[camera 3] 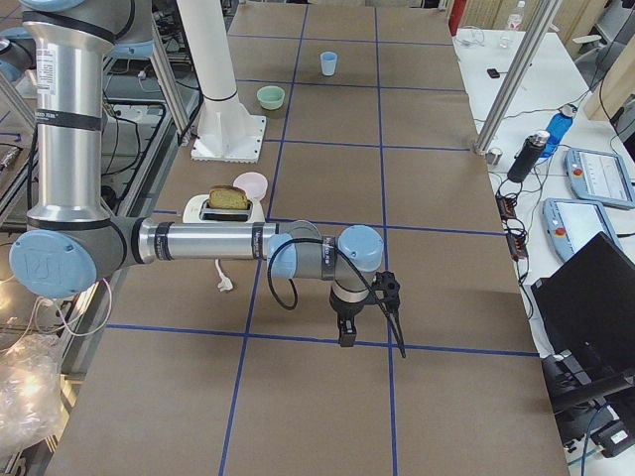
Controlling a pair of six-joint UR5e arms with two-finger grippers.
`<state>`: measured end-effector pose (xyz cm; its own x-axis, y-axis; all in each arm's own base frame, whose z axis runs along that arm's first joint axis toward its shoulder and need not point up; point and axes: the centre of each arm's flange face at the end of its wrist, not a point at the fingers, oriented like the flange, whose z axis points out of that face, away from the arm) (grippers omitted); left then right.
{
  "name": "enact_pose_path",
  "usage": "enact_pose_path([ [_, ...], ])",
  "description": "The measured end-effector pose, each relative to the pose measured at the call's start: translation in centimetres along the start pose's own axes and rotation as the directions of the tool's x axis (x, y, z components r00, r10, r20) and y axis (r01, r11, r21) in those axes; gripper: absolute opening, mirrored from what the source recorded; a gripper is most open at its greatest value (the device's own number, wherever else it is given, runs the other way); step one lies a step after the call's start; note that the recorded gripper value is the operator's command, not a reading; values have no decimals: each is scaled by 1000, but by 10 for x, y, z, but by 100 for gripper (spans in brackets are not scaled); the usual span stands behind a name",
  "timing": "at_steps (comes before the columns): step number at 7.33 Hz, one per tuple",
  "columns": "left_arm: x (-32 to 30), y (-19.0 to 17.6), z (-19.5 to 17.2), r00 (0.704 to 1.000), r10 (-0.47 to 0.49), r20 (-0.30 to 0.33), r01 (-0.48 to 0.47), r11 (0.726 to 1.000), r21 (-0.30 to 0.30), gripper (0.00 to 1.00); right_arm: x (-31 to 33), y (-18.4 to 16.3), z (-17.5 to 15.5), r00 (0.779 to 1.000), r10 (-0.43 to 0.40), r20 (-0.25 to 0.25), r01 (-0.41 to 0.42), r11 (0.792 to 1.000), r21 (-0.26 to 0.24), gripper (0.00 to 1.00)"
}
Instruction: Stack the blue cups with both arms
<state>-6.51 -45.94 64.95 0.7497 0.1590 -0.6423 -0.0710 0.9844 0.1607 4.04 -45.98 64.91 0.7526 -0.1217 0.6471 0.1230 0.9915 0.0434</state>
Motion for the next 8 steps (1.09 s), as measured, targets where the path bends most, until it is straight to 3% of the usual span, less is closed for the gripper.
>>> enact_pose_path([
  [3, 10, -14, -12, 1000, 26, 5, -26, 999, 37, 99, -2, -1, -3, 1000, -6, -1, 6, 1000, 7, 100],
  [4, 17, -26, -21, 998, 63, 11, -64, 995, 80, 99, -7, -7, -9, 999, -32, -3, 32, 999, 39, 100],
  [6, 32, -50, -39, 987, 161, 25, -162, 968, 189, 99, -19, -25, -23, 992, -121, -24, 123, 978, 170, 100],
  [8, 47, -57, -53, 977, 213, 11, -208, 940, 269, 98, -34, -35, -25, 988, -154, -30, 157, 958, 240, 100],
])
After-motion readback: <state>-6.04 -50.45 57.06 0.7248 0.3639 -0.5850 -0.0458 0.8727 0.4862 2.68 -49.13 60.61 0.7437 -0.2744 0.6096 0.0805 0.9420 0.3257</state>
